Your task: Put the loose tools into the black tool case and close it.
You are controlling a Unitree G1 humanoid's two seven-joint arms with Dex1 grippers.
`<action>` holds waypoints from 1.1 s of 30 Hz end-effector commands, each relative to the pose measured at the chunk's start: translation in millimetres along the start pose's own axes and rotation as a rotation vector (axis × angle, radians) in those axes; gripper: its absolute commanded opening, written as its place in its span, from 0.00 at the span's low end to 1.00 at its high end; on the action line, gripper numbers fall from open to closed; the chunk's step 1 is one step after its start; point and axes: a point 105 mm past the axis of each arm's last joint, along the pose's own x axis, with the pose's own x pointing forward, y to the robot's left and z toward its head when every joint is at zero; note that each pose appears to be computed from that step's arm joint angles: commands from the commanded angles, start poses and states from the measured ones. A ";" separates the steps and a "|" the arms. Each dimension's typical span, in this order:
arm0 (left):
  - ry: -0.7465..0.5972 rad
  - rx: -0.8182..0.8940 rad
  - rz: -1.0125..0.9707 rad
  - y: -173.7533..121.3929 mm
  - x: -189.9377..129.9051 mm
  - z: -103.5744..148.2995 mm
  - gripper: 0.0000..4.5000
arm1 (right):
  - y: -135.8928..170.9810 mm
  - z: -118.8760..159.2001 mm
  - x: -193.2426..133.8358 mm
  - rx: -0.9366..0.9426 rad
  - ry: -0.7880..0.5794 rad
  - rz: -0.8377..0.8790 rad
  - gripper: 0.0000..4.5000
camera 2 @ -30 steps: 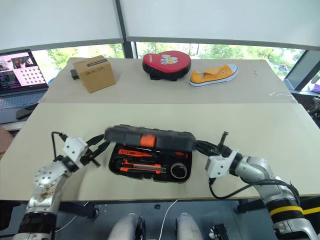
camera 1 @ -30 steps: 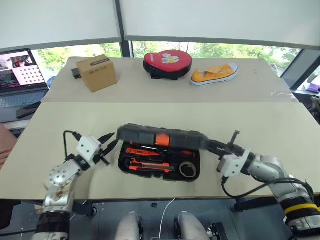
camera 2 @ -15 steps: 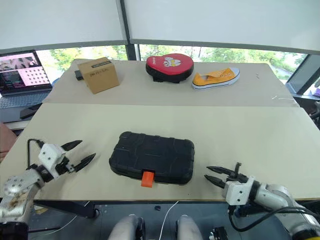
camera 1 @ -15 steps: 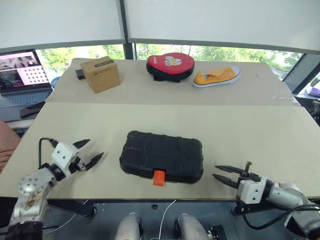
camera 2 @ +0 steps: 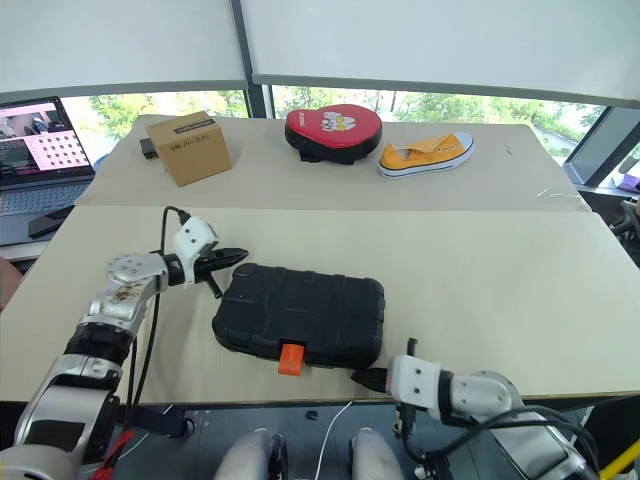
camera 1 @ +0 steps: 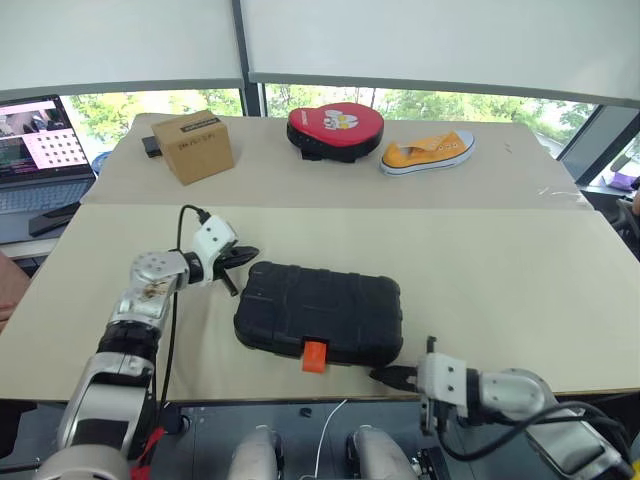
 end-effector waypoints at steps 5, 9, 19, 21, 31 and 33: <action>-0.001 -0.059 -0.198 -26.0 -11.0 -7.4 0.01 | -43.1 4.7 6.6 0.006 -0.004 -0.188 0.00; -0.022 -0.106 -0.220 -38.6 -27.8 -12.5 0.01 | -72.2 6.2 4.1 0.011 -0.018 -0.293 0.00; -0.096 -0.213 -0.107 -51.4 -56.7 -10.6 0.01 | -114.1 0.1 6.6 0.026 -0.012 -0.382 0.00; -0.090 -0.212 -0.091 -47.2 -65.8 -9.9 0.01 | -116.9 -2.8 2.3 0.019 0.003 -0.381 0.00; -0.232 -0.195 -0.371 -51.3 -61.0 85.7 0.01 | -93.0 -5.3 -33.8 0.128 -0.037 -0.346 0.00; -0.242 -0.169 -0.443 -66.1 -38.6 100.4 0.01 | -85.5 -10.1 -37.5 0.140 -0.018 -0.346 0.00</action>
